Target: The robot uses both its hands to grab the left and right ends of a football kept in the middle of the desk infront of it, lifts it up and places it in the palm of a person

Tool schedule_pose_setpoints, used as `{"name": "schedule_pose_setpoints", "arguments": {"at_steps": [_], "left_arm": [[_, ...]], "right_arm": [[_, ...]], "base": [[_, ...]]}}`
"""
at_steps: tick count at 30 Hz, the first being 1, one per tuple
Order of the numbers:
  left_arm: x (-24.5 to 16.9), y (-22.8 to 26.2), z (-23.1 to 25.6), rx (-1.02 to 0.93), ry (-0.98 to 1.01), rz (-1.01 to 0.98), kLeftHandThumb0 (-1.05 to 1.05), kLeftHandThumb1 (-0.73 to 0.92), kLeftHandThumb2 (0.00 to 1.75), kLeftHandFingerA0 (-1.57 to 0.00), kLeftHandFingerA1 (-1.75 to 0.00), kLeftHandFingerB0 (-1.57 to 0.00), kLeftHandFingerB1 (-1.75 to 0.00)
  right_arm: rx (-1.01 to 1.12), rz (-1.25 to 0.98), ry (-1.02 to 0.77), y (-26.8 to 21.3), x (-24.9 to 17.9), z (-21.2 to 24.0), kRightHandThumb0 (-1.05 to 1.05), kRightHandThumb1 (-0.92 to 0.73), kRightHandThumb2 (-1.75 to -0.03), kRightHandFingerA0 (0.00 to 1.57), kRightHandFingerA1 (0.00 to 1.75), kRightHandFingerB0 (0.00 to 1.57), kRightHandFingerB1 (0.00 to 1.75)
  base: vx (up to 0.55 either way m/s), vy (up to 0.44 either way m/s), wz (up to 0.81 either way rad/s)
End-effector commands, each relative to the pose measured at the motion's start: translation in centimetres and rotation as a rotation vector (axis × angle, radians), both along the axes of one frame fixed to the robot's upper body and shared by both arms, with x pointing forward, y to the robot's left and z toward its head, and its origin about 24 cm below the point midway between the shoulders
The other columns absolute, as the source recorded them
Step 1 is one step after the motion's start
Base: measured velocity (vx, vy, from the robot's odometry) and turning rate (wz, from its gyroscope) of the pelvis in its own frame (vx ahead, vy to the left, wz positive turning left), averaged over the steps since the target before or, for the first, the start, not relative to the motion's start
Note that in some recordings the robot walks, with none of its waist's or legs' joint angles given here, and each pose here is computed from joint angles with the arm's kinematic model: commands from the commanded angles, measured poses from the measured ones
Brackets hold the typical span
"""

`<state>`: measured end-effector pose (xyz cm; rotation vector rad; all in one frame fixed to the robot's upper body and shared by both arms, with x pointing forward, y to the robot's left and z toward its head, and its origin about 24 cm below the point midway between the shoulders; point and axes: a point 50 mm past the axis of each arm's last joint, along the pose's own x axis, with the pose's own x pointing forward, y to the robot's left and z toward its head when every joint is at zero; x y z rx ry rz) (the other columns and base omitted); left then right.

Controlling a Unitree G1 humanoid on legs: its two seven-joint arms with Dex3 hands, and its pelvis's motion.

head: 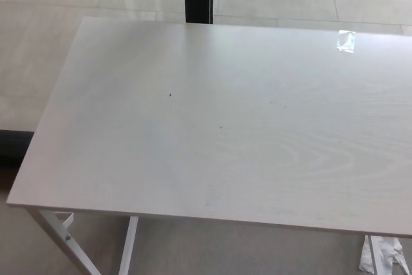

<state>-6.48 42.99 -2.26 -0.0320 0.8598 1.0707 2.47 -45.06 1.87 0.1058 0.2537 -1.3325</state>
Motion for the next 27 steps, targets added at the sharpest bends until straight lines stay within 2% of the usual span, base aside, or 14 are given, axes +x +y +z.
{"name": "schedule_pose_setpoints", "arguments": {"at_steps": [1,2,4,5,8,9,11,12,14,16,18,19,20,27], "left_arm": [[-1.8,1.0,-0.4,-0.163,-0.044,-0.064,-0.95,0.66,1.05,-0.24,-0.58,-0.05,-0.37],[-2.4,1.1,-0.4,-0.164,-0.068,0.01,-0.92,0.65,1.03,-0.4,-0.68,-0.07,-0.35],[-2.9,1.2,-0.5,-0.159,-0.085,0.074,-0.87,0.63,1.0,-0.38,-0.63,-0.08,-0.35],[-3.0,1.2,-0.7,-0.151,-0.083,0.115,-0.87,0.6,0.99,-0.26,-0.54,-0.05,-0.31],[-2.8,1.1,-1.0,-0.159,-0.07,0.122,-0.87,0.76,0.63,-0.29,-0.44,-0.1,-0.24],[-2.3,1.3,-1.0,-0.157,-0.091,0.138,-0.9,0.65,1.01,-0.29,-0.55,-0.06,-0.21],[-0.8,2.1,-0.8,-0.127,-0.168,0.173,-0.93,0.66,1.02,-0.31,-0.56,-0.08,-0.15],[-0.1,2.5,-0.5,-0.101,-0.183,0.183,-0.89,0.78,0.63,-0.49,-0.59,-0.08,-0.28],[1.2,2.9,-0.2,-0.07,-0.209,0.162,-0.96,0.66,1.01,-0.42,-0.62,-0.11,-0.44],[2.4,3.3,0.3,-0.072,-0.258,0.099,-0.85,0.78,0.64,-0.39,-0.56,-0.15,-0.37],[3.0,3.0,0.2,-0.085,-0.259,0.026,-0.81,0.61,1.0,-0.37,-0.66,-0.14,-0.48],[2.8,2.4,-0.3,-0.089,-0.212,-0.045,-0.81,0.61,1.01,-0.34,-0.64,-0.16,-0.49],[2.5,1.9,-0.7,-0.102,-0.161,-0.102,-0.78,0.8,0.64,-0.43,-0.62,-0.28,-0.37],[-0.6,1.5,-1.0,-0.13,0.113,-0.147,-0.8,0.78,0.63,-0.47,-0.6,-0.24,-0.45]], "right_arm": [[0.18,-0.231,-0.088,-1.9,-1.8,-1.1,-0.58,-0.69,-0.61,0.63,1.52,0.35,0.42],[0.207,-0.161,-0.031,-1.6,-2.5,-1.8,-0.6,-0.72,-0.62,0.45,0.97,0.21,0.28],[0.227,-0.128,-0.01,-1.4,-3.2,-2.1,-0.62,-0.72,-0.62,0.37,0.72,0.14,0.27],[0.248,-0.071,0.014,-1.1,-3.2,-2.4,-0.67,-0.61,-0.96,0.26,0.61,0.0,0.21],[0.244,-0.034,0.012,-1.3,-2.7,-2.1,-0.69,-0.62,-0.95,0.27,0.62,0.02,0.21],[0.236,-0.047,-0.057,-1.7,-1.8,-1.4,-0.62,-0.77,-0.62,0.21,0.53,0.06,0.23],[0.208,-0.074,-0.155,-2.5,0.4,0.1,-0.61,-0.78,-0.63,0.21,0.51,0.06,0.24],[0.198,-0.076,-0.197,-2.8,1.1,0.8,-0.6,-0.77,-0.62,0.23,0.55,0.06,0.25],[0.177,-0.088,-0.196,-3.2,2.3,1.7,-0.65,-0.62,-0.93,0.42,0.85,0.06,0.33],[0.184,-0.075,-0.208,-3.4,3.1,2.0,-0.63,-0.76,-0.63,0.35,1.18,0.14,0.29],[0.172,-0.07,-0.19,-3.3,3.1,1.5,-0.62,-0.72,-0.62,0.38,1.02,0.15,0.29],[0.149,-0.02,-0.122,-2.6,2.6,0.6,-0.57,-0.72,-0.62,0.3,0.58,0.15,0.26],[0.153,0.045,-0.027,-2.1,2.0,-0.3,-0.58,-0.72,-0.61,0.32,0.65,0.17,0.27],[0.118,0.229,0.25,-1.9,-1.5,-1.6,-0.63,-0.56,-0.86,0.24,0.51,0.12,0.4]], "base": [[0.0,0.0,0.0],[0.0,0.0,0.0],[0.0,0.0,0.0],[0.0,0.0,0.0],[0.0,0.0,0.0],[0.0,0.0,0.0],[0.0,0.0,0.0],[0.0,0.0,0.0],[0.0,0.0,0.0],[0.0,0.0,0.0],[0.0,0.0,0.0],[0.0,0.0,0.0],[0.0,0.0,0.0],[0.0,0.0,0.0]]}}
